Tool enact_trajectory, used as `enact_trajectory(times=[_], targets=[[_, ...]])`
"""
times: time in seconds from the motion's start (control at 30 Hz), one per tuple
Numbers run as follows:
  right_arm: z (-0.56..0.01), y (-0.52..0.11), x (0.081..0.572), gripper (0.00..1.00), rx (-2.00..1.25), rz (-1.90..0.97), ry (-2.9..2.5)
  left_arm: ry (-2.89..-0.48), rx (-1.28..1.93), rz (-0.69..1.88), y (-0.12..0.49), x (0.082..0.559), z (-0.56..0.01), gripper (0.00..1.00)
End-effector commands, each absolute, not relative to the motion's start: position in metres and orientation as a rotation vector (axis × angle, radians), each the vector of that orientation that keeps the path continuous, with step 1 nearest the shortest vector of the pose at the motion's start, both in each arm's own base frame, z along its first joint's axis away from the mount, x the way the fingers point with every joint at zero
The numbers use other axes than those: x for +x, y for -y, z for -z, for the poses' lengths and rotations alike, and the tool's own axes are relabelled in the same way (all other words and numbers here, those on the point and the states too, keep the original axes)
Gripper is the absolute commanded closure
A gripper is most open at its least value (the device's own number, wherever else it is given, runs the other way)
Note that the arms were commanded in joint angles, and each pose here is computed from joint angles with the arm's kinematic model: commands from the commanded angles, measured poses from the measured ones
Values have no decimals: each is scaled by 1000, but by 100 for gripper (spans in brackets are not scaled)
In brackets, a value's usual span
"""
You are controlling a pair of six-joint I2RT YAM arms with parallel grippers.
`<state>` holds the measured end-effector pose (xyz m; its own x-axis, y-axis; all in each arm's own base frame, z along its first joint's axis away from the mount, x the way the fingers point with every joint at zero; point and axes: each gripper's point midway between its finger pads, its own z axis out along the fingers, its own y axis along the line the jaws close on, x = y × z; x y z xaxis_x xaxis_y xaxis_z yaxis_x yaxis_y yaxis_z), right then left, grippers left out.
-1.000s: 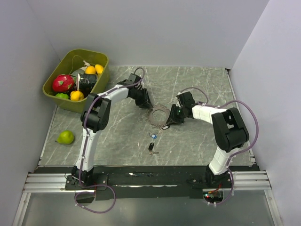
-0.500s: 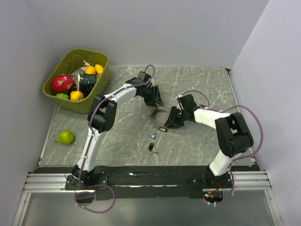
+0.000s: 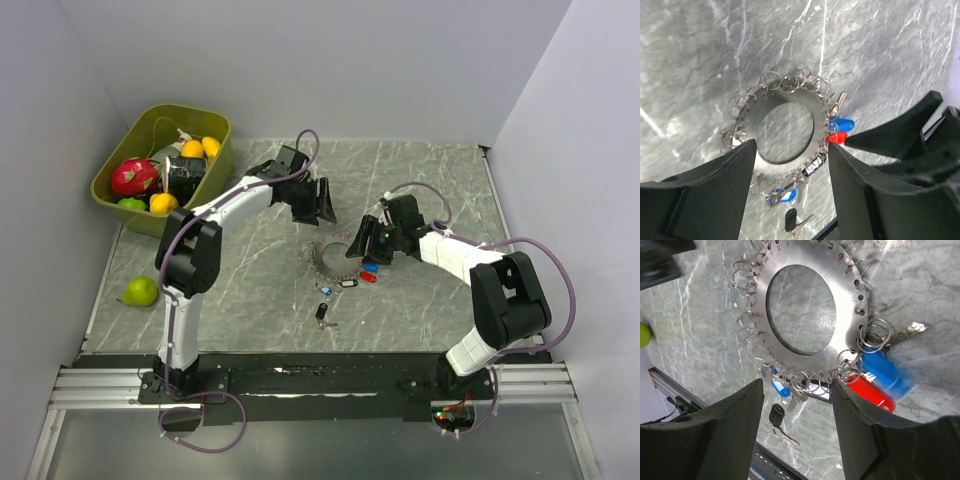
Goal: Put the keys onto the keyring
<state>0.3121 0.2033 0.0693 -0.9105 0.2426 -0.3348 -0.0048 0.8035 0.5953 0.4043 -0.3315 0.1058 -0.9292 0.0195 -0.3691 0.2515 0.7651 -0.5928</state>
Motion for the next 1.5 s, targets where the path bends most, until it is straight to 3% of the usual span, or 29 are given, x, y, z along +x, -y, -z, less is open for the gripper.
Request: enact_trajectory(times=[0.0, 0.27, 0.73, 1.47], targets=[[-79, -204, 311, 35, 147, -853, -2558, -2574, 219, 879, 312, 407, -120, 34], [-82, -204, 328, 34, 111, -807, -2552, -2665, 157, 830, 283, 386, -100, 36], [-76, -212, 339, 36, 77, -807, -2574, -2726, 62, 1084, 284, 332, -71, 40], [-79, -208, 332, 36, 41, -794, -2572, -2700, 104, 1244, 337, 379, -55, 43]])
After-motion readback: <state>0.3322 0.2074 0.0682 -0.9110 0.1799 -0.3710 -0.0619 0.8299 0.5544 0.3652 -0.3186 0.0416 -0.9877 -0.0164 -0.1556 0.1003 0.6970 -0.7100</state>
